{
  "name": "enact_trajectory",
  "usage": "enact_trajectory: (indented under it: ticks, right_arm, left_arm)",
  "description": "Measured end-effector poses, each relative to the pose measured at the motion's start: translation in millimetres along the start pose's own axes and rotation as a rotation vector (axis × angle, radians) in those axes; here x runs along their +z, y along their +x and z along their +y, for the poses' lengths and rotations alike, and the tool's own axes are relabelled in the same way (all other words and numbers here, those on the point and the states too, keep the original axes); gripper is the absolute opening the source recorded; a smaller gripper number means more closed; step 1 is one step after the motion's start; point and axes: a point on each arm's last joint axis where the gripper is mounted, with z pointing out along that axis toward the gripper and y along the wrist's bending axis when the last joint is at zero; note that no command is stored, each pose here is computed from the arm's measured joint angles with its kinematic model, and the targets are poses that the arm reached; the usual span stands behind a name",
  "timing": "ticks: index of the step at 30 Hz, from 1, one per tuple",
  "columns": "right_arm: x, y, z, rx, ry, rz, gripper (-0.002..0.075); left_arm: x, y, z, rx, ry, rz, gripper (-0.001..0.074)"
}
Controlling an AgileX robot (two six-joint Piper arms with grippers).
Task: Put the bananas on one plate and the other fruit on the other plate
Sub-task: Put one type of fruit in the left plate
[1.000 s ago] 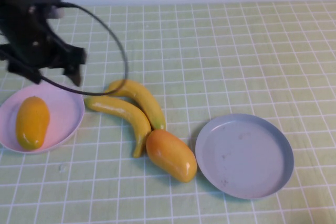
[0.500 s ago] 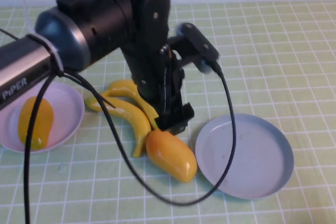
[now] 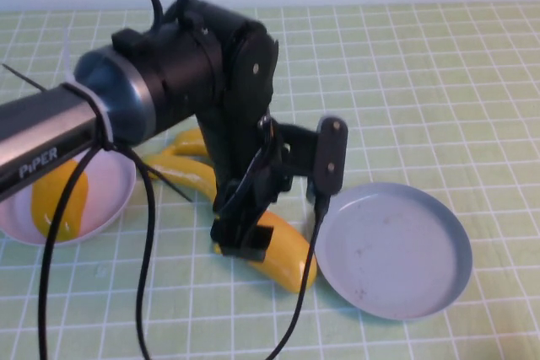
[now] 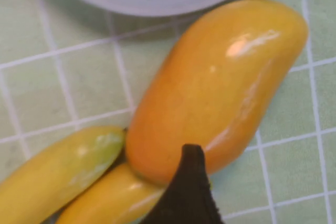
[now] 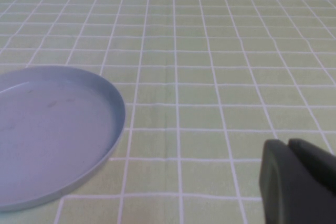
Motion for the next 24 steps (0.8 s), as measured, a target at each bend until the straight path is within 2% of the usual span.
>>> enact_trajectory:
  ticks: [4, 9, 16, 24]
  right_arm:
    - [0, 0, 0, 0.000, 0.000, 0.000, -0.0015]
    - [0, 0, 0, 0.000, 0.000, 0.000, -0.0015]
    - [0, 0, 0, 0.000, 0.000, 0.000, -0.0015]
    - [0, 0, 0, 0.000, 0.000, 0.000, -0.0015]
  left_arm:
    - [20, 3, -7, 0.076, 0.026, -0.003, 0.0567]
    - [39, 2, -5, 0.164, -0.007, -0.027, 0.0567]
    - [51, -3, 1, 0.209, -0.050, -0.065, 0.0567]
    - [74, -3, 3, 0.224, -0.003, -0.055, 0.0567]
